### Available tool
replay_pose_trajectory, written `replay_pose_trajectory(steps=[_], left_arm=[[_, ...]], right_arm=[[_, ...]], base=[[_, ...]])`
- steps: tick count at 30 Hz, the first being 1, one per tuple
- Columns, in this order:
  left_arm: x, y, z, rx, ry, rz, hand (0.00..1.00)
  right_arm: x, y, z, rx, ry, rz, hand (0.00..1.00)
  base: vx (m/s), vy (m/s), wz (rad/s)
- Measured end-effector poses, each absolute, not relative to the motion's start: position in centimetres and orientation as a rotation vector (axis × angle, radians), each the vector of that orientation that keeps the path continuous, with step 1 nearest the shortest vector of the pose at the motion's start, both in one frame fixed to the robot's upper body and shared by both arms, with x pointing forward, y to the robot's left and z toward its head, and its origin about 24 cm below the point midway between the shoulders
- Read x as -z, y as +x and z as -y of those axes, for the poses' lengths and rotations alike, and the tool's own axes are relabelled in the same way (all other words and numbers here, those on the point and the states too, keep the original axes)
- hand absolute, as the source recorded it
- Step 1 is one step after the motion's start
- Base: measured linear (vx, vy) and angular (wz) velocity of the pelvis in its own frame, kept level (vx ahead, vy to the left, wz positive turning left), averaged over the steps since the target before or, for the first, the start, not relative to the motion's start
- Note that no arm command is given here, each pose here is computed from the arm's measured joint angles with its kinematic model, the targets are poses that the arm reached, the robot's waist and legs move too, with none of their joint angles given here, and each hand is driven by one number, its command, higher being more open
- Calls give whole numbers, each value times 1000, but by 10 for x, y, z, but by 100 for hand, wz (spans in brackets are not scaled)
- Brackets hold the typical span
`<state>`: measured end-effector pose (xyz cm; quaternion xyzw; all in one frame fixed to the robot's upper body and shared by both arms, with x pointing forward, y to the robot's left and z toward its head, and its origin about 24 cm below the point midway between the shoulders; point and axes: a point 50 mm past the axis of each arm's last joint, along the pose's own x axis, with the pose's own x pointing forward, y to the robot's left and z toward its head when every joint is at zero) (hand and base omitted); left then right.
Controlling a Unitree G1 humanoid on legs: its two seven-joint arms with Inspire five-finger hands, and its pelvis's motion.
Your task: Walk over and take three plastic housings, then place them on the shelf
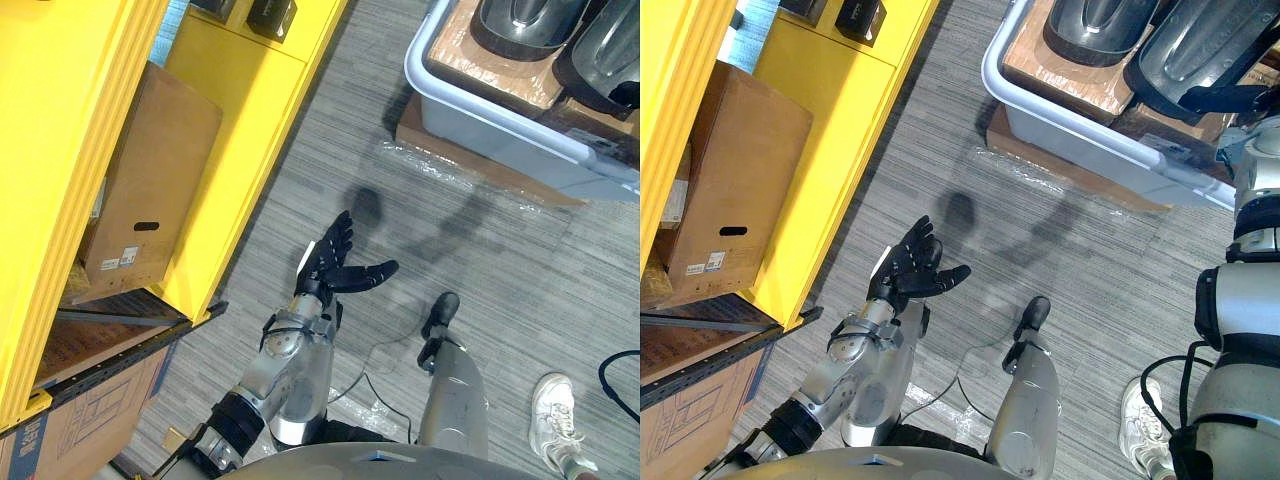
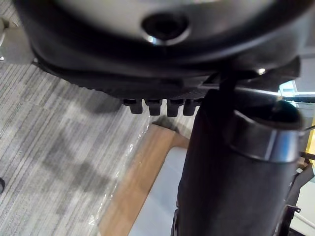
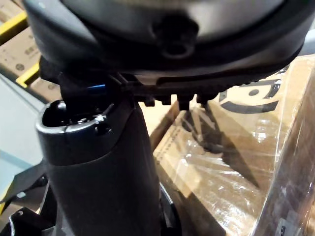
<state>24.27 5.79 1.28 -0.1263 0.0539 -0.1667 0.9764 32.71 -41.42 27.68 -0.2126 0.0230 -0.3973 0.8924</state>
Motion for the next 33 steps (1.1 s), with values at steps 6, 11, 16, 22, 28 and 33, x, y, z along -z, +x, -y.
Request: replay_pose_trajectory(steps=[6, 11, 16, 22, 28, 33], left_arm=[[-13, 244, -61, 324, -256, -105, 100], [-11, 243, -65, 300, -261, -114, 100], [-2, 235, -75, 244, -274, -144, 100], [-3, 230, -83, 205, -277, -140, 100], [-17, 239, -102, 146, -280, -71, 100], [-21, 240, -111, 130, -283, -48, 100]], right_arm=[[-280, 308, 433, 941, -453, -128, 0], [-262, 299, 442, 1035, -338, -272, 0], [-261, 306, 434, 1019, -219, -250, 0], [-249, 302, 436, 1047, -78, -285, 0], [-239, 298, 443, 1081, -92, -217, 0], [-254, 307, 432, 1132, -279, -59, 0]], base=[[8, -18, 3], [13, -30, 2], [11, -27, -11], [21, -29, -10], [47, -29, -7], [10, -17, -3]])
